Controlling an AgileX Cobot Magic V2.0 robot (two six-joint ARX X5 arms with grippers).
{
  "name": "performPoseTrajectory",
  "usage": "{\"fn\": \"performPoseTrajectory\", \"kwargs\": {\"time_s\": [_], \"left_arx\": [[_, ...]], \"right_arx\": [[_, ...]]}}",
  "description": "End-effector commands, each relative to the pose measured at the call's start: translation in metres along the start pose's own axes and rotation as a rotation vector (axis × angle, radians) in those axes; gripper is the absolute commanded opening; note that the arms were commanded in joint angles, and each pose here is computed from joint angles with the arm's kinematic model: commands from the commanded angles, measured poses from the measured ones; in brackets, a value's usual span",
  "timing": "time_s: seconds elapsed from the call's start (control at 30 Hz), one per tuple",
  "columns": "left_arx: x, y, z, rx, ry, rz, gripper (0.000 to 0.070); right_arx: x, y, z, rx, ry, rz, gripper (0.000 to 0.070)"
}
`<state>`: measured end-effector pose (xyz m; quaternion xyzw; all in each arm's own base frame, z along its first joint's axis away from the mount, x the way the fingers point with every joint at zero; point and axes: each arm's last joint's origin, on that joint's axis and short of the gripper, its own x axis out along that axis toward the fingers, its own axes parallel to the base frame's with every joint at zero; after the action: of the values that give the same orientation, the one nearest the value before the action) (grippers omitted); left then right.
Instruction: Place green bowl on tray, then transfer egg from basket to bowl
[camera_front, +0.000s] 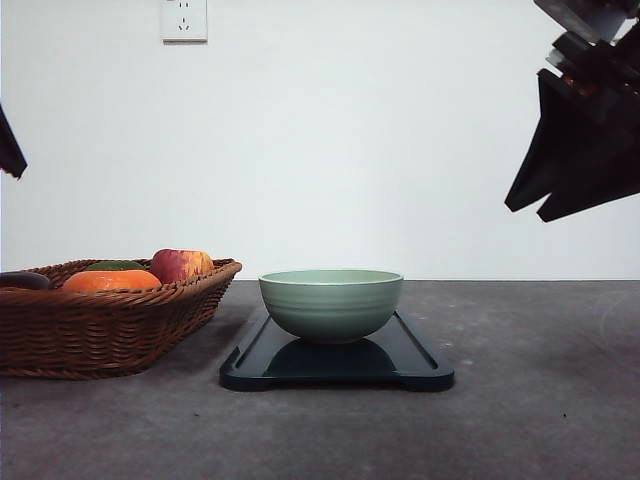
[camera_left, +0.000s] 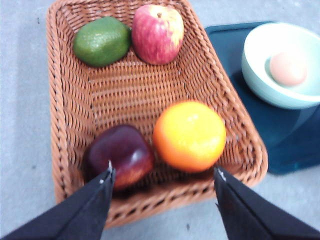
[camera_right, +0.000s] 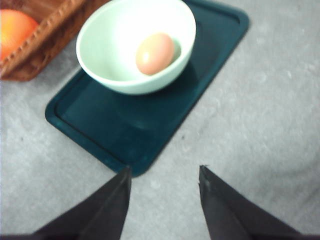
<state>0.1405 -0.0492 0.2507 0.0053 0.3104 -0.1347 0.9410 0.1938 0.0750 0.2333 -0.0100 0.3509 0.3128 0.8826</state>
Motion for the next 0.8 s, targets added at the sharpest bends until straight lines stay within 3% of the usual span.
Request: {"fn": "performPoseTrajectory", "kwargs": {"time_s": [0.0,0.03,0.67,0.77], "left_arx": [[-0.0004,-0.0006,0.0026,0.036,-0.007,-0.001,0.0104],[-0.0007,-0.0006,0.0027,0.041,-0.008,-0.003,0.0000],[-0.0034,-0.0014,0.0045,0.042,-0.027,-0.010,0.0000],[-0.0060,0.0027,0.0042,0.091,-0.052,0.011,0.0000]], "right_arx": [[0.0013,0.0001,0.0019,-0.017,-0.006,0.000,0.0068],[0.0013,-0.0001,0.0024,-0.020,-0.012,-0.006,0.0003],[0.0010,0.0007,0.0096,-0.037,-0.083,0.019,0.0015],[0.0010,0.0007,0.0100,-0.039,-0.086,0.018,0.0015]]}}
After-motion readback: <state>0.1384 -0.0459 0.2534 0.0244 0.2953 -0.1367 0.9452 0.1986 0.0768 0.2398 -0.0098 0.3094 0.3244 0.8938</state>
